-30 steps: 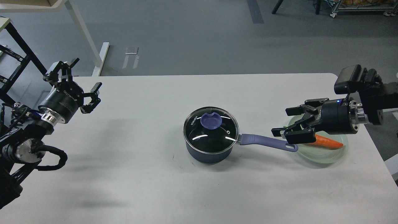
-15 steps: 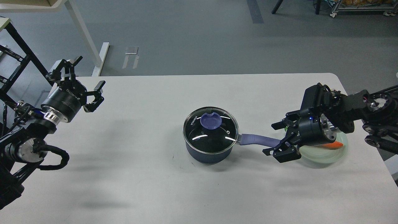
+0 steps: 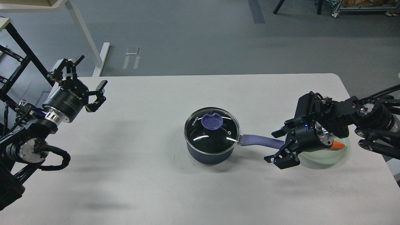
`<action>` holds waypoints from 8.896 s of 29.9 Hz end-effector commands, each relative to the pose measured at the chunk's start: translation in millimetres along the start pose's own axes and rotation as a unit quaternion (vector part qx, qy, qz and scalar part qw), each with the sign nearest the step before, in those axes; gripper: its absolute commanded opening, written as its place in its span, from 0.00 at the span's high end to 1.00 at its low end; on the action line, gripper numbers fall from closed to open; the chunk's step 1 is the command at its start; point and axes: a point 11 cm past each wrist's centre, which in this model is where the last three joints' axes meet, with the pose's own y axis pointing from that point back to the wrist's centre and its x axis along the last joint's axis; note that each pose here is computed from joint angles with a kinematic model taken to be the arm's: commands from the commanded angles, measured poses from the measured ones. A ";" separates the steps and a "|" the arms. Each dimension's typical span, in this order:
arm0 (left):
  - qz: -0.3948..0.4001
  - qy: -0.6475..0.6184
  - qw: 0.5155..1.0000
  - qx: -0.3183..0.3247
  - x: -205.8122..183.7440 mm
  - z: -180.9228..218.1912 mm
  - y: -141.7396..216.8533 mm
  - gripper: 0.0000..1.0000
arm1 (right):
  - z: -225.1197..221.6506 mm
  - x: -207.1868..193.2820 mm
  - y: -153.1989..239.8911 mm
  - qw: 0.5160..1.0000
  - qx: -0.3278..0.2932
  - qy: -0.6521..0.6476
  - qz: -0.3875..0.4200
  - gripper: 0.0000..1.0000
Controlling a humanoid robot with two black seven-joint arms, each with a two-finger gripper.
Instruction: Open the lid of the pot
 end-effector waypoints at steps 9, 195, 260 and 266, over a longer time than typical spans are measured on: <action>-0.009 -0.009 1.000 0.004 -5.3 -0.9 -0.7 0.01 | 4.4 -0.8 -0.3 1.000 -0.007 0.005 -0.003 0.46; -0.286 -0.764 0.562 0.141 11.5 -25.2 108.0 0.01 | 6.0 12.3 2.4 1.000 -0.008 0.012 0.005 0.67; 0.044 -0.032 0.993 0.107 64.1 -4.4 -6.1 0.01 | 116.4 32.8 7.1 0.304 0.247 -0.752 0.530 0.00; 0.044 -0.031 0.993 0.107 63.7 -5.7 -5.9 0.01 | 114.8 35.8 2.7 0.303 0.248 -0.752 0.530 0.00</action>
